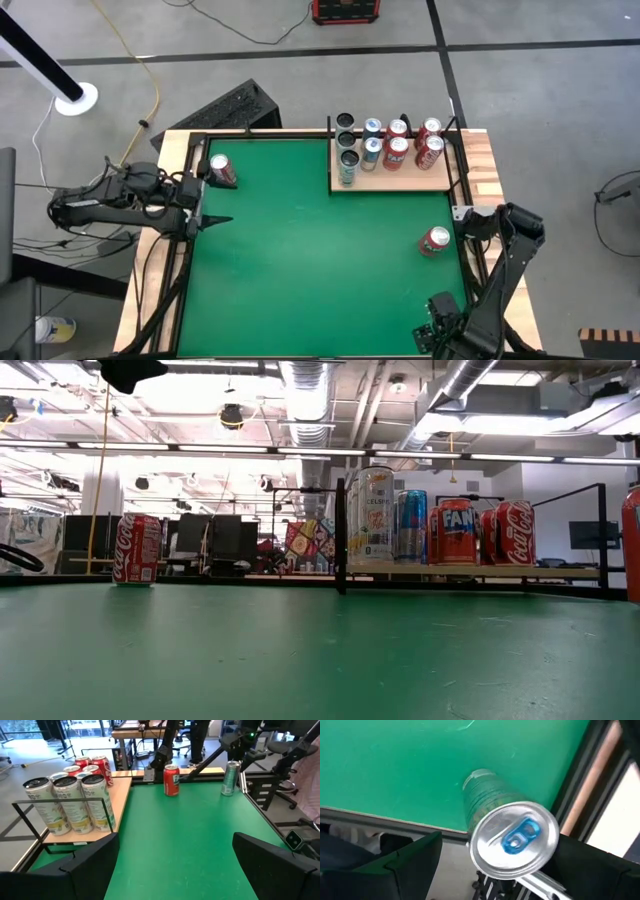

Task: Sort soda cans
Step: Put the blue soda can on the shelf align with the other blue soda cans

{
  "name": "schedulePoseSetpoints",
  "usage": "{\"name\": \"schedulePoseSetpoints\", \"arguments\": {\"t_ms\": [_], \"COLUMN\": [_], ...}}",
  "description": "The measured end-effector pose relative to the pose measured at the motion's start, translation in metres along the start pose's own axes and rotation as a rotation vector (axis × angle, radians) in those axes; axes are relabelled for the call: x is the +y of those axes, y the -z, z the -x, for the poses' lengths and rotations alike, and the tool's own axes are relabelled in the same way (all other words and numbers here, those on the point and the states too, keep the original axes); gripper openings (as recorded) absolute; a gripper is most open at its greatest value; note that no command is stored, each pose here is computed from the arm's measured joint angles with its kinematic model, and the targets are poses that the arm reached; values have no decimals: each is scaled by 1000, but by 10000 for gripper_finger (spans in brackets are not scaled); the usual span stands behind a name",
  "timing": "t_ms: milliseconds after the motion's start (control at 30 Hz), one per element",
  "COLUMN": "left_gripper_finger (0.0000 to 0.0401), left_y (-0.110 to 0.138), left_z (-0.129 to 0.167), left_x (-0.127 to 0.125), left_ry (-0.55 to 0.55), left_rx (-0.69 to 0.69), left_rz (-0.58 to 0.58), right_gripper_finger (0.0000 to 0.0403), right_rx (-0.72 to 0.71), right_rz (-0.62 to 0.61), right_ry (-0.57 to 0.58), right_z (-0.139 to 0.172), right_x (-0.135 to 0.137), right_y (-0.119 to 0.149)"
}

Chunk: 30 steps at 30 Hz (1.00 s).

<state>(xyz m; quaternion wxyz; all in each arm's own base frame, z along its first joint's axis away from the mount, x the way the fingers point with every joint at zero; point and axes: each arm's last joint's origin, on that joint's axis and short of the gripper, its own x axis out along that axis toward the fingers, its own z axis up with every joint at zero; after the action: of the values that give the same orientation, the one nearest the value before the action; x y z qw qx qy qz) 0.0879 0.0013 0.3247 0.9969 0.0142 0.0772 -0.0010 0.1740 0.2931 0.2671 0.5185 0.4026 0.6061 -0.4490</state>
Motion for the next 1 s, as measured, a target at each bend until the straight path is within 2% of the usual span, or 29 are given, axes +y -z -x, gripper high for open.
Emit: {"name": "schedulePoseSetpoints", "arguments": {"t_ms": [233, 333, 533, 667, 833, 1000], "left_gripper_finger": [373, 373, 373, 373, 373, 373], "left_y": [-1, -1, -1, -1, -1, -1], "left_z": [0, 0, 0, 0, 0, 0], "left_x": [0, 0, 0, 0, 0, 0], "left_ry": [0, -1, -1, -2, -2, -2], "left_rx": [-6, -6, -8, -8, -8, -8], "left_rz": [0, 0, 0, 1, 1, -2], "right_gripper_finger": [386, 360, 267, 266, 266, 266], "right_rx": [3, -3, 12, 29, 5, -86], "right_rz": [1, 14, 42, 59, 90, 139], "right_ry": [0, 8, 36, 15, -45, -87], "right_z": [-13, -13, -11, -3, 18, 37], "right_x": [3, 2, 3, 6, 14, 30], "right_y": [-2, -3, -7, -15, -47, -106]}}
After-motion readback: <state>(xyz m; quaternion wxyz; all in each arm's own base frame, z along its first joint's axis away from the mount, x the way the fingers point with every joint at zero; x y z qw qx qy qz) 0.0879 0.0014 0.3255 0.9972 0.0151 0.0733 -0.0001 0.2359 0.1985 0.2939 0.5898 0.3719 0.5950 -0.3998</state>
